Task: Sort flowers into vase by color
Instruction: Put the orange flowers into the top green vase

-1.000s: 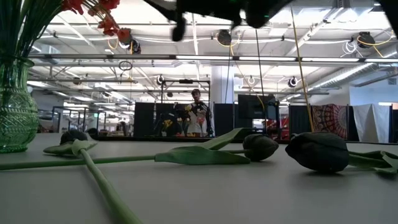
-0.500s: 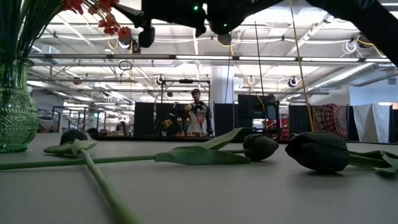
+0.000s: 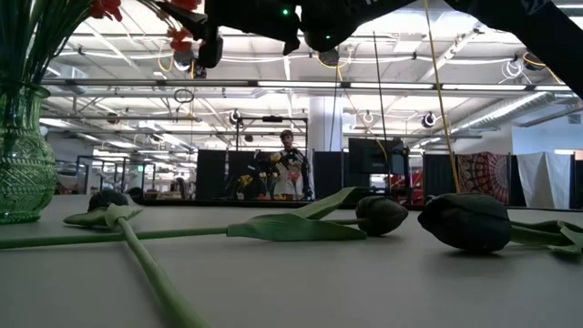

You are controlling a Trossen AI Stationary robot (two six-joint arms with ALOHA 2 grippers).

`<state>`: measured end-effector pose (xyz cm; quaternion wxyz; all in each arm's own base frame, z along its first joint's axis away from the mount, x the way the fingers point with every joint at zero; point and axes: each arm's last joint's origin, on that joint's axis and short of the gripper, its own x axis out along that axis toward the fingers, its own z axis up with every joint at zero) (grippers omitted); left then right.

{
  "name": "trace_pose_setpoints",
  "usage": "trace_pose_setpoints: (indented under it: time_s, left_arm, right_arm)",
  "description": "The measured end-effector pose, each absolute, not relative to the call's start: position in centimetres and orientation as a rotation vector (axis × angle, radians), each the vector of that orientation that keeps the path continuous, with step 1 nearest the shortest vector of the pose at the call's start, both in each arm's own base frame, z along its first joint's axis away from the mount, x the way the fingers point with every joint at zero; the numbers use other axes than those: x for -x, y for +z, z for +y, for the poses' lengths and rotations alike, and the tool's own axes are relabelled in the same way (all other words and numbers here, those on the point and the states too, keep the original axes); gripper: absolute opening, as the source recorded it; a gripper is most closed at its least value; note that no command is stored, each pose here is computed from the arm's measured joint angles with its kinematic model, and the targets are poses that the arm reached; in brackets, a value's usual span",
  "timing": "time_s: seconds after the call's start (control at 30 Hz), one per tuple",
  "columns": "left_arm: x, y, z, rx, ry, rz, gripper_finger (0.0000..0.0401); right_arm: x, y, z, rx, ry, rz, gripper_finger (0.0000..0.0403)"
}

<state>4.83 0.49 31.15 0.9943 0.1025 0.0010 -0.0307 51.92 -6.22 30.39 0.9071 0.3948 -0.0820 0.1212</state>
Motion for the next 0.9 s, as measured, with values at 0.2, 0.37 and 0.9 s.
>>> trace_pose_setpoints:
  time_s: [0.2, 0.37, 0.9]
  left_arm:
    - [-6.5, 31.0, 1.1, -0.19, -0.068, 0.064, 0.0]
    - [-7.5, 30.8, 1.4, -0.173, -0.073, 0.109, 0.0]
    - [-7.6, 30.6, 1.5, -0.163, -0.071, 0.132, 0.0014]
  right_arm:
    - [-51.9, 30.5, -6.1, -0.776, 0.259, -0.177, 0.0194]
    - [-51.9, 30.5, -6.1, -0.759, 0.255, -0.181, 0.0192]
    - [-51.9, 30.4, -6.1, -0.658, 0.241, -0.19, 0.0012]
